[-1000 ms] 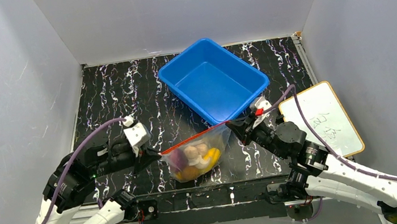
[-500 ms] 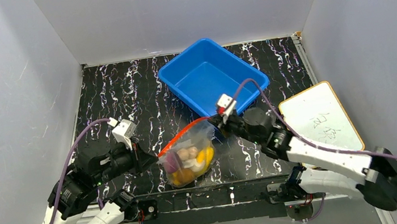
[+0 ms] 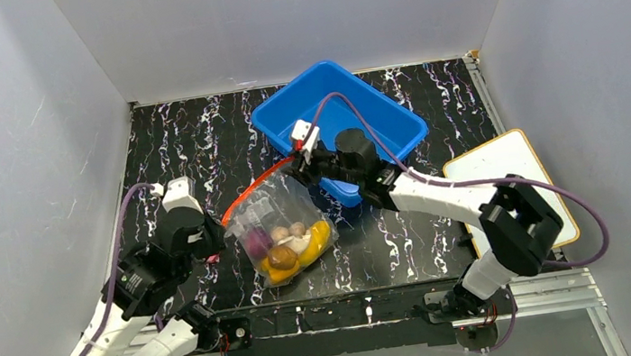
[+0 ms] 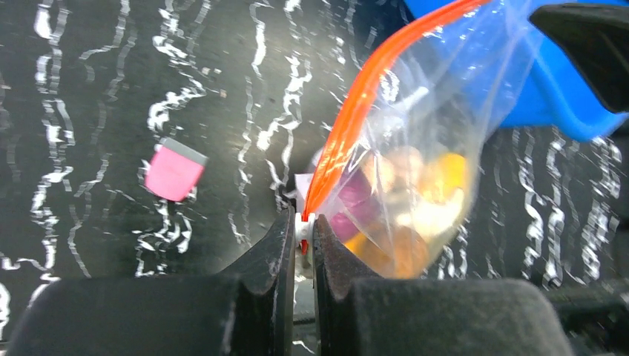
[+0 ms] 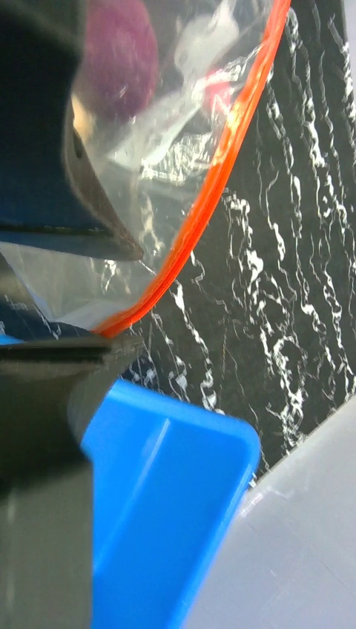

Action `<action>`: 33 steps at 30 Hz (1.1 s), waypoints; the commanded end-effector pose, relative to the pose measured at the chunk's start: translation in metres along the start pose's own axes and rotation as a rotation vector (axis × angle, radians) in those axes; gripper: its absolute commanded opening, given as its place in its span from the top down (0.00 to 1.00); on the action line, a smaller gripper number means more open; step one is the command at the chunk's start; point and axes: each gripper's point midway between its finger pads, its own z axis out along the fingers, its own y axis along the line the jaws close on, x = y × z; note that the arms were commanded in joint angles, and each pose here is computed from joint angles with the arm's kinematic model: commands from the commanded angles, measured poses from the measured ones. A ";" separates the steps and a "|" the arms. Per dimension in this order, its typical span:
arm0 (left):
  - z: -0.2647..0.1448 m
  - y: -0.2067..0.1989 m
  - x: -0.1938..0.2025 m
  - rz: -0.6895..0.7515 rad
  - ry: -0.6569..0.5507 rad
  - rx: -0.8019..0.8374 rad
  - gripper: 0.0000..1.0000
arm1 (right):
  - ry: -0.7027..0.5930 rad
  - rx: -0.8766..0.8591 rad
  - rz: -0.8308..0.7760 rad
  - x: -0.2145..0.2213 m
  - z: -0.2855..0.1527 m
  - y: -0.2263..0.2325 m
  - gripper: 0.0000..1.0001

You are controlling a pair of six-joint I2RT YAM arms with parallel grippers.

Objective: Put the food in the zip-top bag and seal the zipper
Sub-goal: Place the zipper food storage bag at the center of the board.

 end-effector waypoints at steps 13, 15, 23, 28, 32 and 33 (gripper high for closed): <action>0.044 0.047 -0.016 0.129 -0.105 -0.371 1.00 | -0.092 -0.004 -0.041 -0.062 -0.035 -0.007 0.02; 0.046 0.050 -0.017 0.131 -0.098 -0.415 1.00 | -0.103 0.028 -0.021 -0.068 -0.047 -0.010 0.02; 0.042 0.029 -0.029 0.121 -0.055 -0.361 0.52 | -0.124 0.111 0.148 -0.081 -0.085 -0.010 0.02; 0.020 0.016 -0.047 0.108 -0.008 -0.341 0.18 | -0.065 0.246 0.406 -0.082 -0.112 -0.020 0.02; 0.000 -0.036 -0.072 0.085 -0.058 -0.034 0.02 | 0.005 0.234 0.533 -0.076 -0.126 -0.007 0.02; -0.012 -0.050 -0.079 0.056 -0.089 0.061 0.02 | 0.001 0.248 0.594 -0.076 -0.130 -0.006 0.02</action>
